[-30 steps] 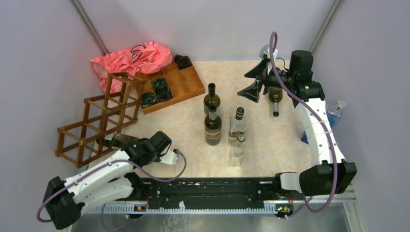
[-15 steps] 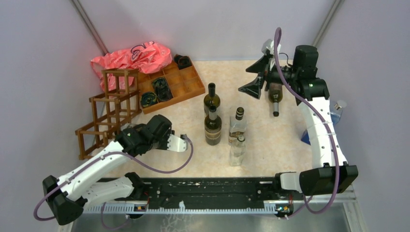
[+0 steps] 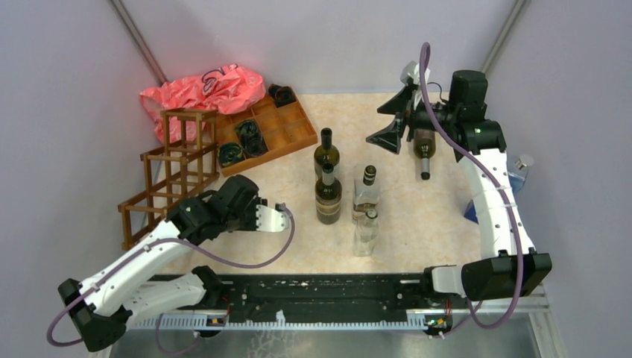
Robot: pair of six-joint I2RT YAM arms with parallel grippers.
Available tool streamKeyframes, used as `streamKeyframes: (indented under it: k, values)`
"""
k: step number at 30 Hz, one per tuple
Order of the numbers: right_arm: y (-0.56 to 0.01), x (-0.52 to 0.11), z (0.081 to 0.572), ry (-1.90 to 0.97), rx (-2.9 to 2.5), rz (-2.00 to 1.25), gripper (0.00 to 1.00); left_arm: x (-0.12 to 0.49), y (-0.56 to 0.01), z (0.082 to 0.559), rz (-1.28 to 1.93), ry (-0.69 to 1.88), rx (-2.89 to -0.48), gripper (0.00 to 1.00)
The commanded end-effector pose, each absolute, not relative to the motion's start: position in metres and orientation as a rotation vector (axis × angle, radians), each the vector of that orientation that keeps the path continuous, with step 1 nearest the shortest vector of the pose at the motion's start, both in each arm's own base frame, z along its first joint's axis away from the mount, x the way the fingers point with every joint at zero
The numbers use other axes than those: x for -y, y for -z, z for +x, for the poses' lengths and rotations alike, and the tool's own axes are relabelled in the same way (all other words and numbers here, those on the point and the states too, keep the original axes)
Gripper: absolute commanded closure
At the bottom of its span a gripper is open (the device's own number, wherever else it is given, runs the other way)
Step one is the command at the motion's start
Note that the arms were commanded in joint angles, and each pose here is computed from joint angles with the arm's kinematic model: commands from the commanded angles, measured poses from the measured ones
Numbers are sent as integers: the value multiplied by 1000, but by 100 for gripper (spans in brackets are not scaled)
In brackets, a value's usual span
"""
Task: Put the wine bottle on the wine rack
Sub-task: Place the wine bottle at the center of the board.
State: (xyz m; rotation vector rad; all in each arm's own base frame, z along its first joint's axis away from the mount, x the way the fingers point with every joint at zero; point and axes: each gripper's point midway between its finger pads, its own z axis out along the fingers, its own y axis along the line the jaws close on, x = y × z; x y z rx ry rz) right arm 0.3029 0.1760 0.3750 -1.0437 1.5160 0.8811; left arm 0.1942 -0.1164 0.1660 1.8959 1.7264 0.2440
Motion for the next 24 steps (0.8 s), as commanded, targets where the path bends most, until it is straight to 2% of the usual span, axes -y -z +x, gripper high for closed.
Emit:
streamKeyframes:
  k: [1,4,11,19,24]
  values:
    - [-390,-183,301,-874,-1445,-1076,2,129,-163,201,1826,-217,-1673,100]
    - [-390,-184,301,-877,-1442,-1080,2,131,-149,208,1844,-256,-1705,100]
    - [-386,-182,299,-852,-1446,-1094,2,151,-194,223,1768,-240,-1650,100]
    - [-386,-183,300,-865,-1446,-1085,2,156,-201,217,1782,-185,-1619,100]
    - [-388,-184,299,-869,-1444,-1090,1,170,-228,216,1739,-116,-1561,100]
